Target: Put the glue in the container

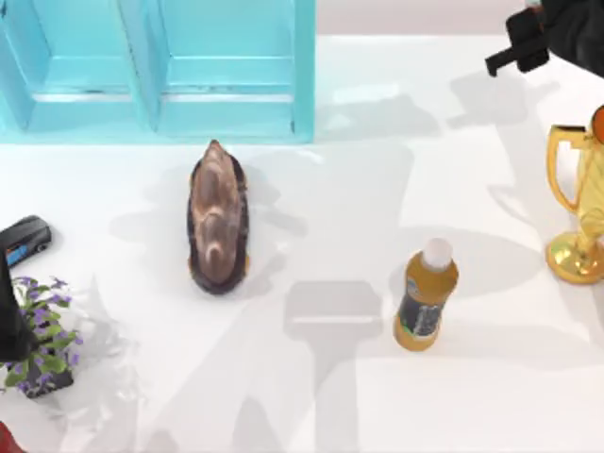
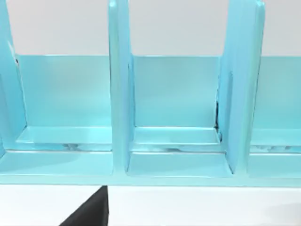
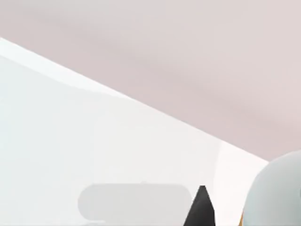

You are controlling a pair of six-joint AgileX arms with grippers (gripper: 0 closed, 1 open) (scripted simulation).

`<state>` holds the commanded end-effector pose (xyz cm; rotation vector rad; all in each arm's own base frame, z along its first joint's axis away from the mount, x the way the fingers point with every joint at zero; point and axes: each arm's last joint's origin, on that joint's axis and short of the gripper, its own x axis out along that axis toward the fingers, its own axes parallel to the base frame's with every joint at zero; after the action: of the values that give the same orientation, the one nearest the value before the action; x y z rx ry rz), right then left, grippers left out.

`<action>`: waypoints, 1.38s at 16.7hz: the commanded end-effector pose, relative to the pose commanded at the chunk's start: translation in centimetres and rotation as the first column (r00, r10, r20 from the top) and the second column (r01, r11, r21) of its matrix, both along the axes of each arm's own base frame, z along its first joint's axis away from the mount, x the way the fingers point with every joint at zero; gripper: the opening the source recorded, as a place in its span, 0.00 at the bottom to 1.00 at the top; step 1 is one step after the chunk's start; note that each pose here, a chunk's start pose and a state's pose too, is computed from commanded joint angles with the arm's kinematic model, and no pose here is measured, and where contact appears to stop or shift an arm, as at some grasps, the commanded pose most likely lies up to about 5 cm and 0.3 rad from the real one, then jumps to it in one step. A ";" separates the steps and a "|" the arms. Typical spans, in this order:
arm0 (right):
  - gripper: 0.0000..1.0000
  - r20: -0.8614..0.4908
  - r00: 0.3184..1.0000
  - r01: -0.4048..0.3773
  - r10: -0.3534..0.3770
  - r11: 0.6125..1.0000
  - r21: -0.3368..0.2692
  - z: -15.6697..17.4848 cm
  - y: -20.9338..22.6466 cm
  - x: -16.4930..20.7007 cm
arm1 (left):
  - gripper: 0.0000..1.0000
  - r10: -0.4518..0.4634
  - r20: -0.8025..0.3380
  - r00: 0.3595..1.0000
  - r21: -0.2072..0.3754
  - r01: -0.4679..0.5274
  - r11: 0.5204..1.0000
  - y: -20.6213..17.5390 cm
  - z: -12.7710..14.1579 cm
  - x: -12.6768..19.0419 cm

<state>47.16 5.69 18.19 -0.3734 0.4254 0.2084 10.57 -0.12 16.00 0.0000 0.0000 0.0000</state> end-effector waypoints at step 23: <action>0.00 0.077 0.875 -0.473 0.479 0.807 0.355 -4.1 -32.7 -27.5 | 1.00 0.000 0.000 1.000 0.000 0.000 1.000 0.0 0.0 0.0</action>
<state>19.61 -26.99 14.09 -0.1034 0.2924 0.7755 10.57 -0.12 16.00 0.0000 0.0000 0.0000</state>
